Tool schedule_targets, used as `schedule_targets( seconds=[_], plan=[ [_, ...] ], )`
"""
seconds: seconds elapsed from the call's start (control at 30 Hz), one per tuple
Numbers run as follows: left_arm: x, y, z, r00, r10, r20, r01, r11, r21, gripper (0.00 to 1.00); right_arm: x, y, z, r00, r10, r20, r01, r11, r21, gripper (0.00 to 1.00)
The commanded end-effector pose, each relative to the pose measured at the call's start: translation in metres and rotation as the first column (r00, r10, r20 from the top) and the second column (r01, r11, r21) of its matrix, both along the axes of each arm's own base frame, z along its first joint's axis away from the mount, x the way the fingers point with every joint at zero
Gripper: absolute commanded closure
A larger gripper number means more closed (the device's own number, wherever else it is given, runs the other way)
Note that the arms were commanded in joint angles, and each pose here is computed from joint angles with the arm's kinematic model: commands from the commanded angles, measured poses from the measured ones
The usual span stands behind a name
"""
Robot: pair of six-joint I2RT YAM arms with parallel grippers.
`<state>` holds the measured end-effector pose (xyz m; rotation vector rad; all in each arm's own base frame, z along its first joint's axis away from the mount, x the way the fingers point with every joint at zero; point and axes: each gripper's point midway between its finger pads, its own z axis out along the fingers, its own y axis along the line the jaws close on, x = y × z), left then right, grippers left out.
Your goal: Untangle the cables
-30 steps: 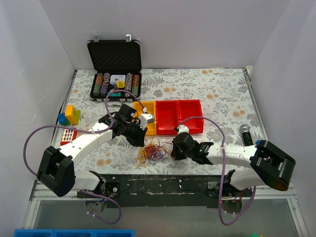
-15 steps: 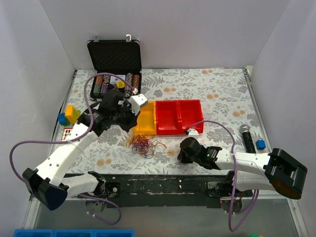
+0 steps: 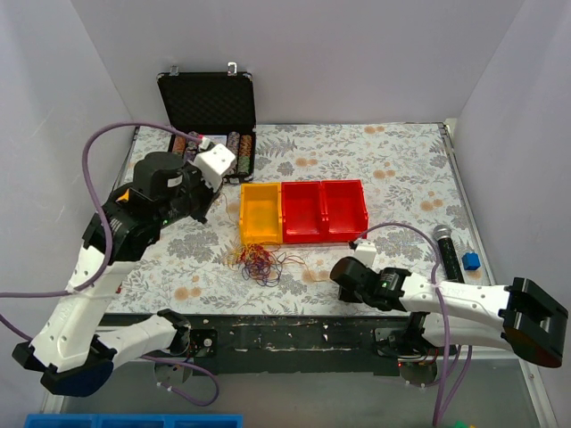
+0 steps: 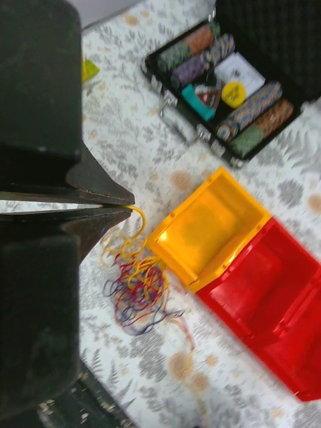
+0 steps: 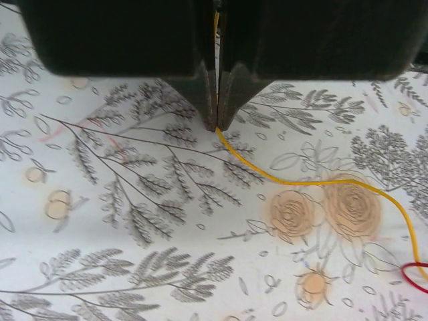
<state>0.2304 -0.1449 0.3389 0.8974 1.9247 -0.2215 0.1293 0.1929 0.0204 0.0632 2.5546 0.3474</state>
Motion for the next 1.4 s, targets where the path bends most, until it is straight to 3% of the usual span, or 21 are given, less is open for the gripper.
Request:
schedule_targets(
  seconds=[0.0, 0.1, 0.27, 0.37, 0.67, 0.77, 1.0, 1.1, 1.23, 1.3, 1.37],
  plan=[
    [0.023, 0.039, 0.092, 0.921, 0.27, 0.281, -0.236, 0.96, -0.15, 1.0, -0.004, -0.027, 0.007, 0.999, -0.043, 0.009, 0.043, 0.995, -0.085, 0.99],
    [0.025, 0.074, 0.175, 0.756, 0.452, 0.473, -0.328, 0.888, -0.322, 1.0, -0.007, -0.028, 0.004, 0.999, -0.052, -0.009, 0.051, 0.995, -0.091, 0.99],
    [-0.006, 0.108, 0.292, 0.516, 0.566, 0.643, -0.241, 0.816, -0.524, 1.0, -0.016, -0.027, -0.012, 0.998, -0.044, -0.048, 0.038, 0.993, -0.112, 0.99],
    [-0.027, 0.12, 0.338, 0.438, 0.599, 0.671, -0.182, 0.789, -0.586, 1.0, -0.021, -0.025, -0.021, 0.997, -0.036, -0.064, 0.027, 0.991, -0.132, 0.99],
    [-0.066, 0.149, 0.411, 0.232, 0.671, 0.704, -0.068, 0.733, -0.676, 0.96, -0.036, -0.029, -0.038, 0.995, -0.022, -0.097, 0.002, 0.98, -0.2, 0.99],
    [-0.061, 0.137, 0.406, 0.277, 0.63, 0.726, -0.054, 0.764, -0.643, 0.95, -0.037, -0.026, -0.037, 0.996, -0.018, -0.091, 0.0, 0.982, -0.19, 0.99],
    [-0.019, 0.075, 0.317, 0.585, 0.418, 0.695, -0.049, 0.874, -0.484, 0.95, -0.028, -0.006, 0.004, 0.999, 0.047, 0.003, -0.047, 0.991, -0.127, 0.99],
    [-0.006, 0.052, 0.274, 0.703, 0.337, 0.626, -0.042, 0.899, -0.437, 0.96, -0.016, 0.021, 0.044, 0.987, 0.111, 0.113, -0.112, 0.994, -0.001, 0.97],
    [0.003, 0.04, 0.238, 0.769, 0.312, 0.558, -0.055, 0.902, -0.428, 0.97, 0.006, 0.061, 0.109, 0.938, 0.163, 0.306, -0.214, 0.967, 0.14, 0.43],
    [0.004, 0.037, 0.227, 0.787, 0.303, 0.537, -0.055, 0.902, -0.428, 0.97, 0.016, 0.078, 0.127, 0.911, 0.19, 0.367, -0.253, 0.958, 0.132, 0.26],
    [0.006, 0.035, 0.219, 0.799, 0.303, 0.52, -0.061, 0.9, -0.431, 0.98, 0.025, 0.097, 0.134, 0.888, 0.225, 0.402, -0.288, 0.952, 0.104, 0.22]
  ],
)
